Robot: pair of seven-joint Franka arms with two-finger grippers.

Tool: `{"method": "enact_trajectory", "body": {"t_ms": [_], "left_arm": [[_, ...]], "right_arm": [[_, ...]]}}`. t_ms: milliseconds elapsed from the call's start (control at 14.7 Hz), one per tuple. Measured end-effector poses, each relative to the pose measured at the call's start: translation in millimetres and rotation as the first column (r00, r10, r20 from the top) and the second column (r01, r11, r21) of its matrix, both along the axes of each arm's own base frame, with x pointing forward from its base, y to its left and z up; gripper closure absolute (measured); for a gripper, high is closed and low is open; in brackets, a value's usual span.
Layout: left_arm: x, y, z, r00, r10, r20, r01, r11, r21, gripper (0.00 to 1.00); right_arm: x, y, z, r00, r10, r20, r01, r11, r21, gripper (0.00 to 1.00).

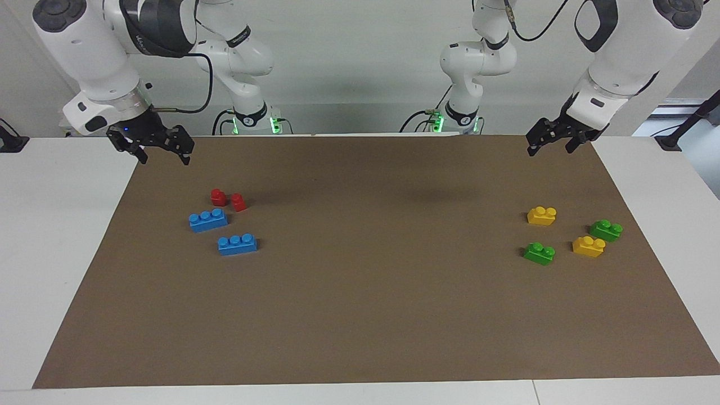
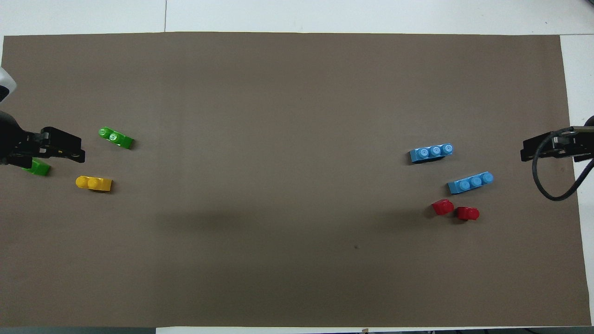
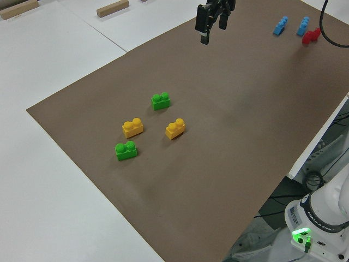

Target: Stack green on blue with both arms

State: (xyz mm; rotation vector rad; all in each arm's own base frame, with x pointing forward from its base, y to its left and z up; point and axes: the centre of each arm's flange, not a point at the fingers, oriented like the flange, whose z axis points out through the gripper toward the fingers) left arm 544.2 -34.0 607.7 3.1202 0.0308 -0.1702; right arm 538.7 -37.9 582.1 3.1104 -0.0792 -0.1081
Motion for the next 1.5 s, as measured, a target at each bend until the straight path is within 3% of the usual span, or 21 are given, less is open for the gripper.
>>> {"method": "enact_trajectory", "body": {"t_ms": [886, 1364, 1500], "left_arm": [[2, 1, 1, 1.0, 0.005, 0.013, -0.005, 1.0, -0.001, 0.0], [11, 18, -25, 0.985, 0.152, 0.077, -0.152, 0.988, -0.001, 0.0], [7, 34, -39, 0.98, 0.181, 0.079, -0.181, 0.983, -0.002, 0.0]], "right_arm": [[0.0, 0, 1, 1.0, 0.0, 0.006, 0.0, 1.0, 0.0, 0.0], [0.3, 0, 2, 0.998, 0.067, 0.007, -0.067, 0.998, 0.004, 0.0], [4.7, -1, 5, 0.997, 0.065, 0.046, -0.065, 0.998, -0.002, 0.0]]}}
